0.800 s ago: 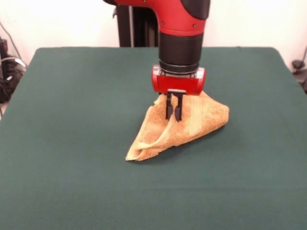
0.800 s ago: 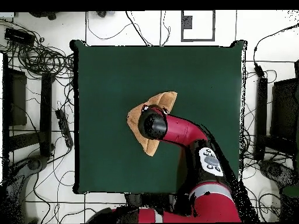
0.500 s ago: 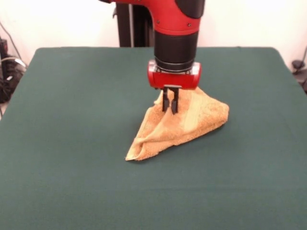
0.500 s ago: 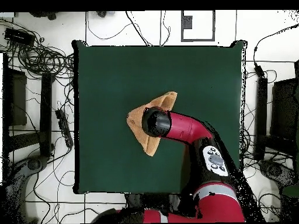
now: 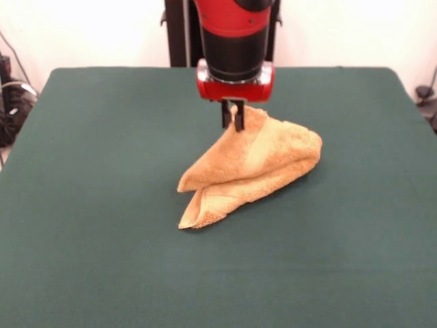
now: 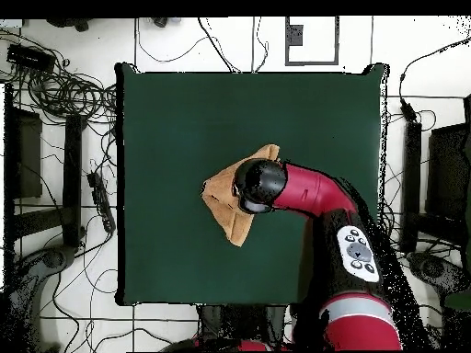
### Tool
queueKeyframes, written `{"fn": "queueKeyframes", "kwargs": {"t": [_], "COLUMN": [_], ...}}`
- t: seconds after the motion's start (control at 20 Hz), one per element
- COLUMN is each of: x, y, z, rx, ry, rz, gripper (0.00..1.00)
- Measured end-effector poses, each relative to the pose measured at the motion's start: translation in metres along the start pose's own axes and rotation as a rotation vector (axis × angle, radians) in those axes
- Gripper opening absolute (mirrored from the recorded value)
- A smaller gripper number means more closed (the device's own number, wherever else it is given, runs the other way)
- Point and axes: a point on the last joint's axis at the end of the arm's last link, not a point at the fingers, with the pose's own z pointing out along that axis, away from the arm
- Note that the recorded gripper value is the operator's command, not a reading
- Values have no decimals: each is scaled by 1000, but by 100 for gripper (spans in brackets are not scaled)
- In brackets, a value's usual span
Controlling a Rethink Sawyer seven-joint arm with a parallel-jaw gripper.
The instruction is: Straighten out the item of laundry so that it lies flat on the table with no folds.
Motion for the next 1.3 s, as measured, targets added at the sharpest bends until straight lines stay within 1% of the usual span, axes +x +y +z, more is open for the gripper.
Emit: {"fn": "queueKeyframes", "kwargs": {"t": [0.05,0.2,0.3,0.4,0.5,0.6,0.7,0.85,0.95,1.1,1.3], "x": [-2,-6,-7,-12,-14,-15,-17,-17,-18,-19,-19], "y": [-3,-5,-6,-7,-9,-11,-19,-29,-43,-54,-67], "z": [-13,-32,-41,-57,-65,-70,-75,-75,-73,-73,-73], "rx": [-2,-2,-2,-1,0,2,7,14,17,16,34], "ry": [15,23,23,14,4,-3,-13,-14,-13,-13,-17], "rz": [5,7,6,7,9,10,15,21,31,41,36], "gripper": [0,0,0,0,0,0,0,0,0,0,0]}}
